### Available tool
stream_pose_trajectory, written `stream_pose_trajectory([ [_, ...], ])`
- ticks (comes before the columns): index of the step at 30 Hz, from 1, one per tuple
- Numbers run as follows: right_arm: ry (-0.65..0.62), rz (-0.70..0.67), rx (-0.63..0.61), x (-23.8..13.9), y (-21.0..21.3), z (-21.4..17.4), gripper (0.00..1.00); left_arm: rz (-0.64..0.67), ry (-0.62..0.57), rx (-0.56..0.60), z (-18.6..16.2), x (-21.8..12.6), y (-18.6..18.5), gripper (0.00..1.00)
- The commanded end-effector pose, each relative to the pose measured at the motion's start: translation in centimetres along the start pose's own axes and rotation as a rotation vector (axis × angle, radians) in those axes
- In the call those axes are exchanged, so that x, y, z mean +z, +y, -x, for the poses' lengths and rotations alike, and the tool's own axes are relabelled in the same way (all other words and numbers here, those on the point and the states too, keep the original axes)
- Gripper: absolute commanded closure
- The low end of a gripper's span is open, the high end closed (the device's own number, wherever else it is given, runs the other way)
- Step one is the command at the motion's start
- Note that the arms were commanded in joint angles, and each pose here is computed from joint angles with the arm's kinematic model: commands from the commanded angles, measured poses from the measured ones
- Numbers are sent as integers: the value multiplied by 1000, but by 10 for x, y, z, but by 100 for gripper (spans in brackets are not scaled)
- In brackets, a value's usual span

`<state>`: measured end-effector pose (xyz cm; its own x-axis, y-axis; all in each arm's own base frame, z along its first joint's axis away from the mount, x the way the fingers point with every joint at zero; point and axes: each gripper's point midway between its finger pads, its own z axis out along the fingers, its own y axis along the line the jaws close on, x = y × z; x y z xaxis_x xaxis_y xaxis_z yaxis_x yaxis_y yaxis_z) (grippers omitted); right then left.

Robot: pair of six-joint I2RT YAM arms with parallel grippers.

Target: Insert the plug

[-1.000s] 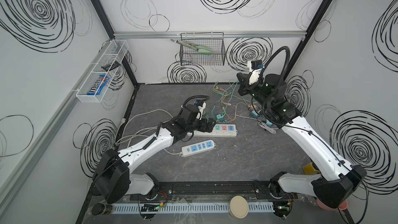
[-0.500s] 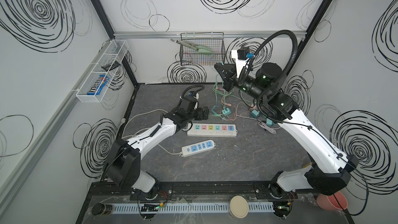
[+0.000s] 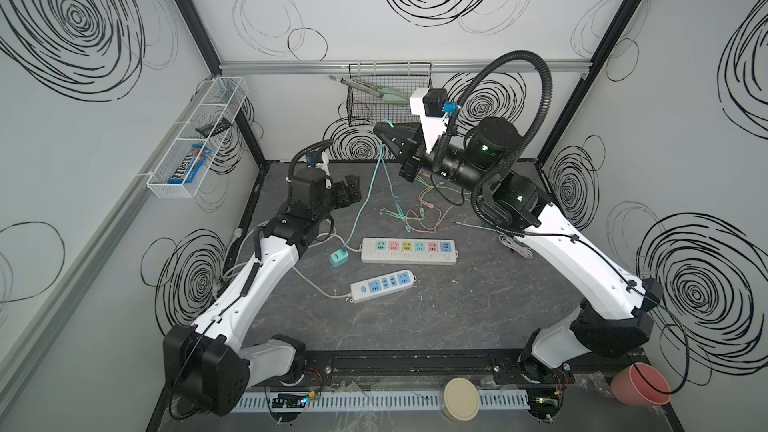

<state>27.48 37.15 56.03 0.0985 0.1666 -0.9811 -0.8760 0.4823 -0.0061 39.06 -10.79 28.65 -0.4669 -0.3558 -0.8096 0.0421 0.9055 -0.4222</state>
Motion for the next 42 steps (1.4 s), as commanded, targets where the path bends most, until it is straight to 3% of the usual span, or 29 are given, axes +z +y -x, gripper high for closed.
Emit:
stream_pose_trajectory([
  [1, 43, -102, 59, -4, -33, -40, 100, 71, 88, -1, -37, 3, 25, 4],
  [8, 236, -159, 278, -61, -97, -185, 99, 108, 280, 5, -123, 9, 41, 4],
  [17, 453, -230, 297, -102, -168, -278, 99, 63, 461, 139, -189, 11, 25, 4],
  [23, 496, -253, 295, -94, -222, -305, 99, 18, 541, 343, -220, 12, 0, 4],
  [32, 493, -339, 353, -53, -306, -334, 100, 38, 647, 475, -252, 29, -15, 4],
  [37, 478, -264, 438, -36, -318, -341, 100, 16, 695, 537, -261, 35, -18, 0],
  [42, 489, -224, 444, -34, -306, -347, 99, -20, 751, 629, -278, 34, -25, 17],
])
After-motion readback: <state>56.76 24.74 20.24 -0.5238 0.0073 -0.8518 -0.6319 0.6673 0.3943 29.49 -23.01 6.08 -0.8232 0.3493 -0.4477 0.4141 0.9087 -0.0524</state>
